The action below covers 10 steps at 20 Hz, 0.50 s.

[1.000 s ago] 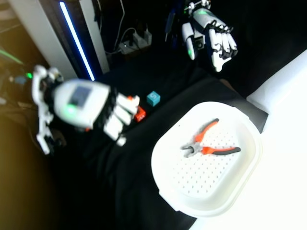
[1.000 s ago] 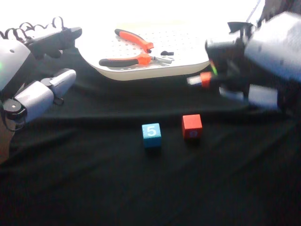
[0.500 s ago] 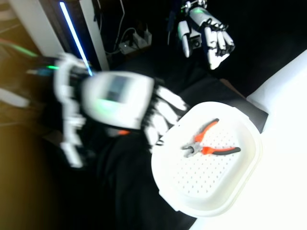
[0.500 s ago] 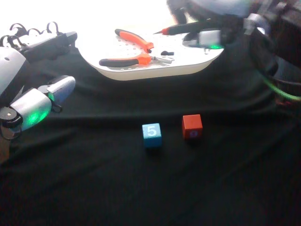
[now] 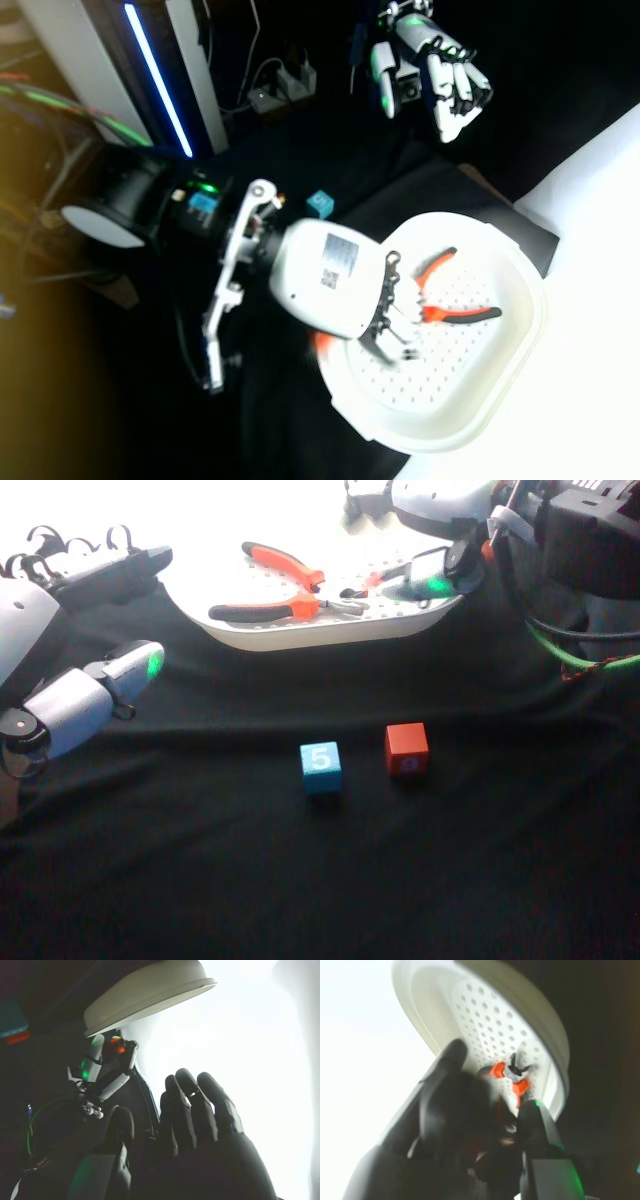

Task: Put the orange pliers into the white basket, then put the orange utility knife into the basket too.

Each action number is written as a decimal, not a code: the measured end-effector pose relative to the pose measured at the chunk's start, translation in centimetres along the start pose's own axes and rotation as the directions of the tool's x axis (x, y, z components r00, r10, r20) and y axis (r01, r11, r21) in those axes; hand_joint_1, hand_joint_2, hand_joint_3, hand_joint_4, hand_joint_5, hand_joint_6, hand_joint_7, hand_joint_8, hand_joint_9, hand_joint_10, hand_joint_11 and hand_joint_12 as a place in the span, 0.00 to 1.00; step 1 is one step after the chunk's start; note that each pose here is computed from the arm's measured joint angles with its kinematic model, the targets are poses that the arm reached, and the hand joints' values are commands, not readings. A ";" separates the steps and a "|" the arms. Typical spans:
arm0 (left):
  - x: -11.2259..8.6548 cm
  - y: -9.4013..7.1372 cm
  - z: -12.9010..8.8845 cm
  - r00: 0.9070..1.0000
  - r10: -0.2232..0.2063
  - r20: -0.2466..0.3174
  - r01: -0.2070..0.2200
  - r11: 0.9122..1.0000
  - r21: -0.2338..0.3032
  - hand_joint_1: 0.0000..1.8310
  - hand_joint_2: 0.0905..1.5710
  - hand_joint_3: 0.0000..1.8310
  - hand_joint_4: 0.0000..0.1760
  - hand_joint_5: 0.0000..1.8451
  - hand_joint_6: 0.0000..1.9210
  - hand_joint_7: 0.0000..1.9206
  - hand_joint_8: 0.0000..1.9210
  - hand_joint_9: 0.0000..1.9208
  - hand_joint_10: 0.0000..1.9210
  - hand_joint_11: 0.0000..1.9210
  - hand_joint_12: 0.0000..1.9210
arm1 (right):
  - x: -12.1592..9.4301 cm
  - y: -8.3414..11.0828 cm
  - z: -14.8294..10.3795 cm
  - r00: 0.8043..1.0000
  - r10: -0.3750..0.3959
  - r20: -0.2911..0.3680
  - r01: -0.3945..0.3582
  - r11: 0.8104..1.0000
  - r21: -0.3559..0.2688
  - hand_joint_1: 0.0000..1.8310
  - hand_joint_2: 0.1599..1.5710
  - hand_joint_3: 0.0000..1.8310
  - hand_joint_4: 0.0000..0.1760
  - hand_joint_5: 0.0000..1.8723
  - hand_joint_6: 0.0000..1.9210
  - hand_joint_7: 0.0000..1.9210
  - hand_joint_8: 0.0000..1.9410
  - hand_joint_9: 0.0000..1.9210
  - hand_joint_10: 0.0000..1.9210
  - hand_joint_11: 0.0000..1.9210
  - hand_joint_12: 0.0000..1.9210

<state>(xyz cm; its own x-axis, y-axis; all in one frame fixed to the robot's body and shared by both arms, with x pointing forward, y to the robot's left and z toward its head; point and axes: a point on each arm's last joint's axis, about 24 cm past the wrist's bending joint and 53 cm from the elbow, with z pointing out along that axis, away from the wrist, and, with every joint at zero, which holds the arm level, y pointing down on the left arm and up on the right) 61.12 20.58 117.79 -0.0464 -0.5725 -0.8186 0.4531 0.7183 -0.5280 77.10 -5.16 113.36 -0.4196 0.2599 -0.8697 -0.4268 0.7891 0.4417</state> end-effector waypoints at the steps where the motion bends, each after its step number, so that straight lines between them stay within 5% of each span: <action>1: 0.0 0.0 0.0 1.000 -0.004 0.004 0.004 1.000 -0.001 0.36 0.90 0.00 0.00 0.23 0.01 0.33 0.01 0.20 0.46 0.04 0.88 | 0.0 0.2 0.0 1.000 0.001 0.000 -0.001 1.000 -0.004 0.29 0.72 0.00 0.51 0.00 0.00 0.00 0.00 0.00 0.00 0.00 0.01; 2: 0.1 0.1 0.0 1.000 -0.005 0.003 0.005 1.000 -0.003 0.37 0.89 0.00 0.00 0.23 0.01 0.34 0.02 0.19 0.47 0.01 0.87 | 0.1 0.6 0.0 1.000 0.003 -0.001 -0.003 1.000 -0.012 0.28 0.72 0.00 0.54 0.00 0.00 0.00 0.00 0.00 0.00 0.00 0.00; 5: 0.0 0.1 0.0 1.000 -0.007 0.005 0.007 1.000 -0.003 0.36 0.89 0.00 0.00 0.21 0.00 0.32 0.00 0.13 0.53 0.00 0.88 | -0.4 1.6 -1.9 1.000 0.001 0.012 -0.001 0.999 -0.045 0.21 0.76 0.01 0.21 0.00 0.00 0.00 0.00 0.00 0.00 0.00 0.00; 6: -0.1 0.0 0.0 1.000 -0.010 0.009 0.010 1.000 -0.004 0.29 0.90 0.00 0.00 0.16 0.00 0.23 0.00 0.09 0.41 0.00 0.79 | -0.9 2.2 -3.0 1.000 -0.005 0.028 0.006 0.998 -0.065 0.14 0.75 0.01 0.26 0.00 0.00 0.00 0.00 0.00 0.00 0.00 0.00; 7: -0.2 0.1 -0.1 1.000 -0.013 0.013 0.013 1.000 -0.012 0.25 0.90 0.00 0.18 0.08 0.00 0.09 0.00 0.03 0.13 0.00 0.36 | -1.8 2.7 -4.2 0.998 -0.005 0.057 0.010 0.996 -0.086 0.10 0.74 0.00 0.13 0.00 0.00 0.00 0.00 0.00 0.00 0.00 0.00; 8: -0.4 0.1 -0.2 1.000 -0.014 0.017 0.014 1.000 -0.014 0.20 0.91 0.00 0.22 0.03 0.00 0.02 0.00 0.01 0.02 0.00 0.07 | -2.4 3.3 -5.1 0.997 -0.006 0.078 0.014 0.994 -0.106 0.07 0.73 0.00 0.19 0.00 0.00 0.00 0.00 0.00 0.00 0.00 0.00; 9: -0.5 0.0 -0.4 1.000 -0.010 0.019 0.010 1.000 -0.007 0.20 0.91 0.00 0.22 0.03 0.00 0.02 0.00 0.01 0.02 0.00 0.07 | -3.1 3.7 -6.2 0.995 -0.017 0.103 0.029 0.992 -0.122 0.07 0.73 0.00 0.19 0.00 0.00 0.00 0.00 0.00 0.00 0.00 0.00; 10: -0.6 -0.1 -0.6 1.000 -0.015 0.020 0.016 1.000 -0.014 0.09 0.87 0.00 0.58 0.00 0.00 0.00 0.00 0.00 0.00 0.00 0.00 | -4.1 4.5 -7.9 0.989 -0.045 0.141 0.066 0.987 -0.149 0.06 0.71 0.00 0.16 0.00 0.00 0.00 0.00 0.00 0.00 0.00 0.00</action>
<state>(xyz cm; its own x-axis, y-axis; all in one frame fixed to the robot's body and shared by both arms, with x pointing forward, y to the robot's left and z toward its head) 60.55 21.10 118.15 -0.0357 -0.5911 -0.8058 0.4398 0.7147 -0.5438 70.58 -7.04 120.62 -0.2828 0.2998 -0.9111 -0.5685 0.7127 0.4110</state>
